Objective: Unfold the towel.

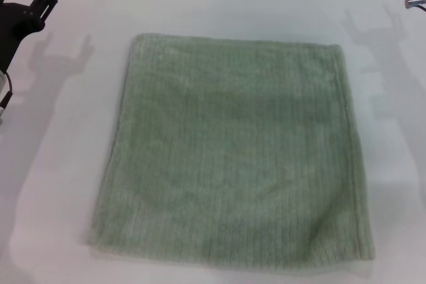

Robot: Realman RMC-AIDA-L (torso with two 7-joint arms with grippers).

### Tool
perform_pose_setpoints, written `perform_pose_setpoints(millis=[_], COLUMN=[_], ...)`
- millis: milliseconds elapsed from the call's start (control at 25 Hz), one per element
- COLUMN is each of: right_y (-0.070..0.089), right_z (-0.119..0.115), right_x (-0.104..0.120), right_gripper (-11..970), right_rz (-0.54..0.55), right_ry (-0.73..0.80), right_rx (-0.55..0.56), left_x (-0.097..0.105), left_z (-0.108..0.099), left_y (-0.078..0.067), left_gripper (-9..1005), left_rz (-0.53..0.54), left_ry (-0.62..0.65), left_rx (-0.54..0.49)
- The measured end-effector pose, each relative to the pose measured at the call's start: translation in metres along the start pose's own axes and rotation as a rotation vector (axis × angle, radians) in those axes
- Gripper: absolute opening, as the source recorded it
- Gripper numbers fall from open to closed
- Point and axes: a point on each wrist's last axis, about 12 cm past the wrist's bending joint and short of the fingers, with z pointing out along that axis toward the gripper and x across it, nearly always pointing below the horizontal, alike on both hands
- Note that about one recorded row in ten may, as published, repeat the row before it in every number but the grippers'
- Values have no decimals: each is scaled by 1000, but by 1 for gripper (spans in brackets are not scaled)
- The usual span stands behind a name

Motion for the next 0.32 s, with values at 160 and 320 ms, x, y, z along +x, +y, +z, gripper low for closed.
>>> perform_pose_setpoints(millis=[160, 320], right_y=[0, 1], right_z=[0, -1], right_x=[0, 0], right_gripper=[816, 816], right_rz=[4, 2], right_ry=[0, 1], right_rx=[-2, -8], left_x=[-2, -1], left_z=[2, 1], left_y=[-1, 0], left_gripper=[754, 744], left_rz=[-1, -3], left_ry=[-6, -10], left_rx=[0, -1])
